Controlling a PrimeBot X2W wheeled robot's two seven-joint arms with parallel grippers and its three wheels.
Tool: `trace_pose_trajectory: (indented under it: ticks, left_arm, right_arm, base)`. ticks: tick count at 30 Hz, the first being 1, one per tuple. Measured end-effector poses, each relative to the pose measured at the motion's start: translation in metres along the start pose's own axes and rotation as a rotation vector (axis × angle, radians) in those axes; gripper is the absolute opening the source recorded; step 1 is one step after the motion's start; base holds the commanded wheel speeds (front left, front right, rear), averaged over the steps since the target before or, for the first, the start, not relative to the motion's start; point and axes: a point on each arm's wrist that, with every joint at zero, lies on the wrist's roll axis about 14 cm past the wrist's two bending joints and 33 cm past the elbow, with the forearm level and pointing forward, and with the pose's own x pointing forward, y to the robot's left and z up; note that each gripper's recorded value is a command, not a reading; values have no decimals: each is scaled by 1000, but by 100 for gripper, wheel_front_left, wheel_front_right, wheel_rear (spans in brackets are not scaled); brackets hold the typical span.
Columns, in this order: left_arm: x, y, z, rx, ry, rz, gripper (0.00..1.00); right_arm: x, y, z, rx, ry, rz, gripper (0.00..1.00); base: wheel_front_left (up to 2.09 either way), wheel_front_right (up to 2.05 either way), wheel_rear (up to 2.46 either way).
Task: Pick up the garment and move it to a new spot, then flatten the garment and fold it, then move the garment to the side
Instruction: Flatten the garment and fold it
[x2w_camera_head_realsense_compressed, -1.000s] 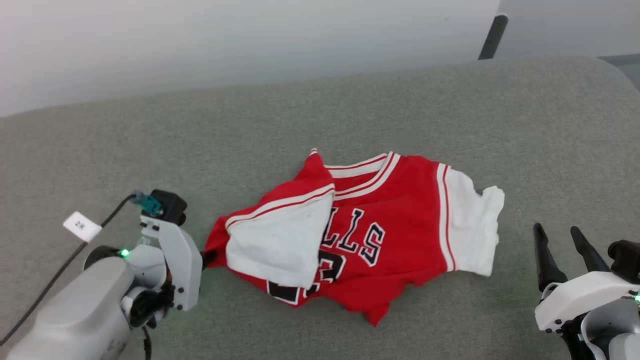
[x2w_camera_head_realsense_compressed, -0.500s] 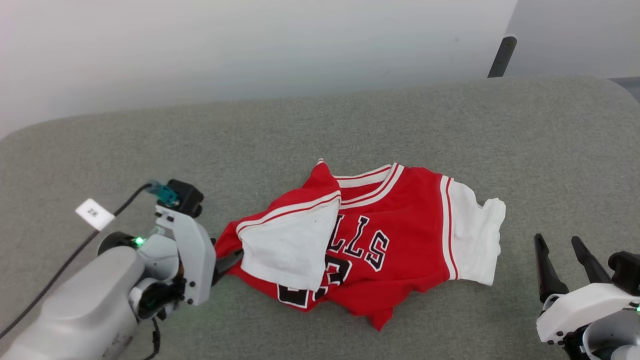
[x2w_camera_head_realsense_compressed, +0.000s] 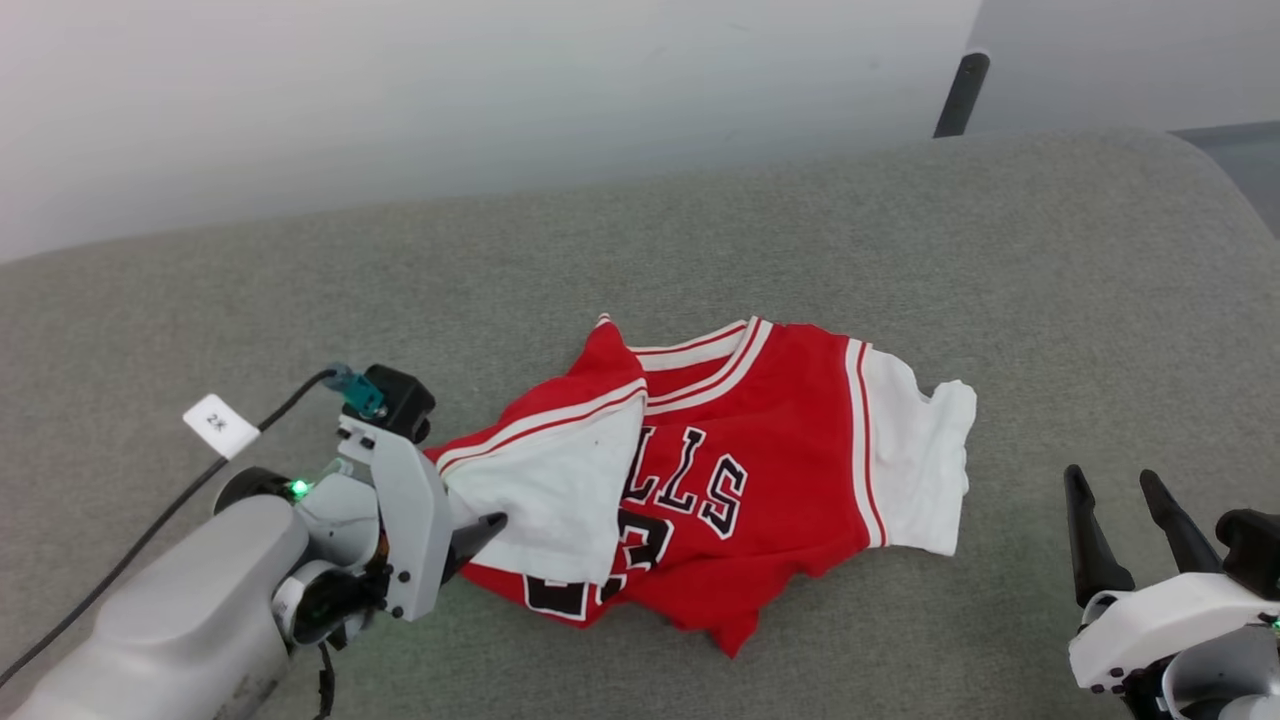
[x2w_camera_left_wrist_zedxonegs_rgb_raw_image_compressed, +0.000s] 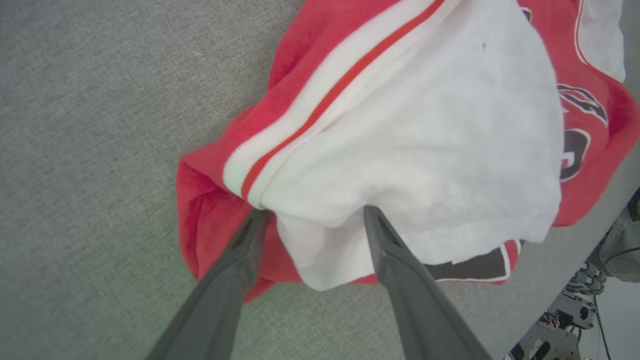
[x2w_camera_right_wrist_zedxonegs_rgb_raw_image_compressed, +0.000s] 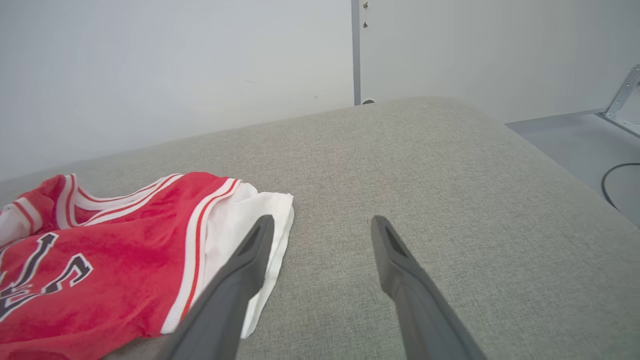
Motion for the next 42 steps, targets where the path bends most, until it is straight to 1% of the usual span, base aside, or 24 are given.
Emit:
trace_pose_trajectory:
  ticks: [1,2,3,4,6,7,8,12,16,19,23,26,28,29,30,31,32,33,34,36,37,38,39,42]
  left_arm:
    - [1,0,-1,-3,9,-2,100]
    - [2,0,-2,-3,13,-5,89]
    - [3,-1,-1,-3,16,-7,68]
    - [4,-1,-2,-6,20,-9,43]
    - [5,-2,-2,-8,33,-11,27]
    - [5,-3,-4,-11,43,-11,4]
    - [5,-3,-4,-10,52,-13,0]
    - [0,-2,-4,-25,72,-4,0]
    - [-6,-2,4,-48,54,-1,0]
    - [-13,-1,19,-80,4,1,0]
    - [-24,9,42,-120,-79,26,0]
    - [-28,10,50,-148,-113,19,0]
    - [-34,16,66,-175,-181,27,0]
    - [-35,18,71,-182,-202,29,0]
    - [-36,21,75,-192,-224,32,3]
    - [-36,21,75,-192,-224,32,10]
    - [-36,23,78,-199,-239,33,10]
    - [-35,26,80,-200,-250,39,13]
    - [-35,30,80,-196,-256,50,33]
    - [-30,34,74,-184,-231,66,41]
    - [-26,34,68,-180,-212,68,51]
    - [-22,35,64,-173,-197,72,88]
    - [-20,36,60,-161,-185,78,100]
    - [-14,39,52,-146,-160,93,100]
  right_arm:
    - [-1,-2,0,0,-4,-6,100]
    - [-1,-4,1,-1,-8,-10,100]
    - [-2,-5,2,-1,-12,-15,100]
    - [-2,-6,2,-1,-13,-19,100]
    - [-3,-8,2,-1,-18,-23,100]
    - [-3,-8,2,-1,-20,-24,100]
    - [-3,-9,2,-1,-20,-25,100]
    - [-4,-9,3,-4,-26,-27,100]
    - [-4,-8,4,-8,-30,-23,100]
    - [-3,-7,3,-10,-27,-21,100]
    - [-2,-5,2,-11,-24,-15,100]
    - [-2,-5,2,-11,-22,-14,100]
    - [-2,-4,1,-12,-19,-13,100]
    - [-2,-4,0,-12,-18,-13,100]
    - [-1,-4,0,-12,-17,-13,100]
    - [-1,-4,0,-12,-17,-13,100]
    - [-1,-4,-1,-12,-15,-13,100]
    - [-1,-4,-2,-12,-12,-13,100]
    - [-1,-4,-3,-12,-9,-12,100]
    - [-1,-4,-5,-11,-2,-13,100]
    - [-1,-4,-6,-11,0,-14,100]
    - [-1,-4,-7,-11,3,-15,100]
    - [-1,-5,-7,-11,5,-16,100]
    - [-1,-5,-10,-11,12,-19,100]
  base:
    - [0,0,0]
    - [0,0,0]
    - [0,0,0]
    - [0,0,0]
    - [0,0,0]
    - [0,0,0]
    - [0,0,0]
    - [0,0,0]
    - [0,0,0]
    - [0,0,0]
    - [0,0,0]
    - [0,0,0]
    - [0,0,0]
    - [0,0,0]
    - [0,0,0]
    - [0,0,0]
    - [0,0,0]
    - [0,0,0]
    - [0,0,0]
    - [0,0,0]
    - [0,0,0]
    - [0,0,0]
    - [0,0,0]
    - [0,0,0]
